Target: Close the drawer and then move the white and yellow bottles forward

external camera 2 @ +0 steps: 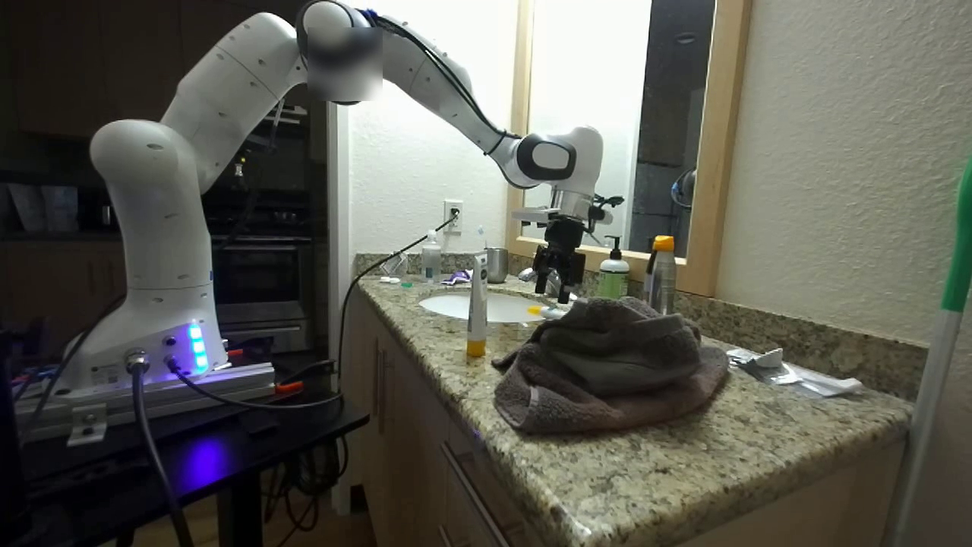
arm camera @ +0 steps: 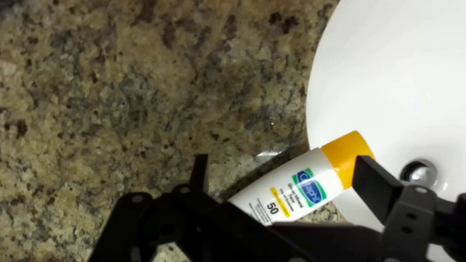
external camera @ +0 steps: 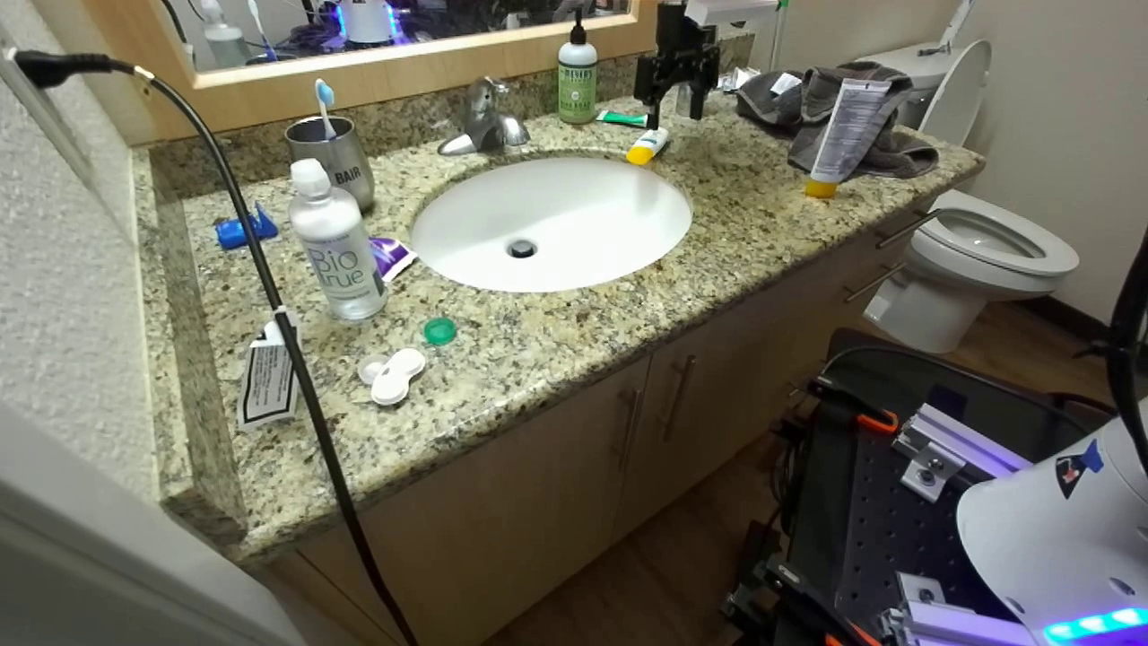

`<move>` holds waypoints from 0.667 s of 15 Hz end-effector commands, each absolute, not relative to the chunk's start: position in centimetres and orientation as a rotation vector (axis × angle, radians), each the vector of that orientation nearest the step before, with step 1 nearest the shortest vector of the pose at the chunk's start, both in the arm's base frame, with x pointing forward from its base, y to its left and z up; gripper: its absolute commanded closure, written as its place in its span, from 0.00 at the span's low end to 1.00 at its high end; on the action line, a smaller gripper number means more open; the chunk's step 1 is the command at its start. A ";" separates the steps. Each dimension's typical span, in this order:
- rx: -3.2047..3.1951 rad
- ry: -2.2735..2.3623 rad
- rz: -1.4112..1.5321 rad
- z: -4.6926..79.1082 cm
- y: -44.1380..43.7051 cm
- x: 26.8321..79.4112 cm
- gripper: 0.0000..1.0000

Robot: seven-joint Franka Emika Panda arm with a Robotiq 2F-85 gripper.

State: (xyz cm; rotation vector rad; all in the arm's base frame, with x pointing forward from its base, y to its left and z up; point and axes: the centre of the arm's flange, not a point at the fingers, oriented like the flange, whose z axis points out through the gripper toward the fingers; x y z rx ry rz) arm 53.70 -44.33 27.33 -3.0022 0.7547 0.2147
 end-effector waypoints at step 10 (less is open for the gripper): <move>-2.797 1.366 0.252 24.7 -42.6 56.3 0.00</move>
